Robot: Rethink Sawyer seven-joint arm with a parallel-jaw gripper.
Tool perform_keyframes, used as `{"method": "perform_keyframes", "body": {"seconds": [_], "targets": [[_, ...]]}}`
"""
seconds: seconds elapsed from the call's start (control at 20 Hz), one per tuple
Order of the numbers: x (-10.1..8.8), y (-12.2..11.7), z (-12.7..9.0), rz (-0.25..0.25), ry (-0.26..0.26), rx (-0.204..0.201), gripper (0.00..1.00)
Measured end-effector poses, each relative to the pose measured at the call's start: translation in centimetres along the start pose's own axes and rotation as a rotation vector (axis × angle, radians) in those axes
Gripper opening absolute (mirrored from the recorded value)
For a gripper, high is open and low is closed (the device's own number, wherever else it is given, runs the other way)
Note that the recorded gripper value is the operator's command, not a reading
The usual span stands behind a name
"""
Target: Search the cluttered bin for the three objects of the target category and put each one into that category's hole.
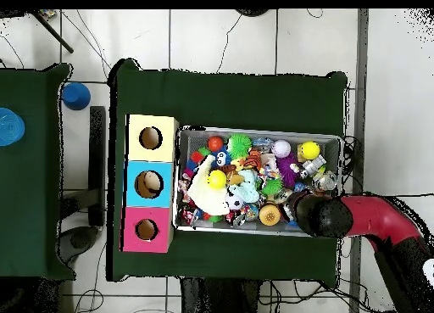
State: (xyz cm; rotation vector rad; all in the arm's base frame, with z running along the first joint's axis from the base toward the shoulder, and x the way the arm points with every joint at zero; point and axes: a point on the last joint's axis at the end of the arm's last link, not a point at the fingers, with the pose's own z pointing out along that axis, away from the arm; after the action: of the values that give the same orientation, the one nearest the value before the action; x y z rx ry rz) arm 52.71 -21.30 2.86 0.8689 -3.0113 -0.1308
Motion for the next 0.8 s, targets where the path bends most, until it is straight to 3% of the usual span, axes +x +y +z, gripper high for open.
{"method": "perform_keyframes", "body": {"seconds": [0.3, 0.8], "targets": [[0.8, -0.4, 0.8, 0.013, -0.005, -0.015, 1.0], [2.2, -0.3, 2.6, -0.035, 0.007, -0.018, 1.0]]}}
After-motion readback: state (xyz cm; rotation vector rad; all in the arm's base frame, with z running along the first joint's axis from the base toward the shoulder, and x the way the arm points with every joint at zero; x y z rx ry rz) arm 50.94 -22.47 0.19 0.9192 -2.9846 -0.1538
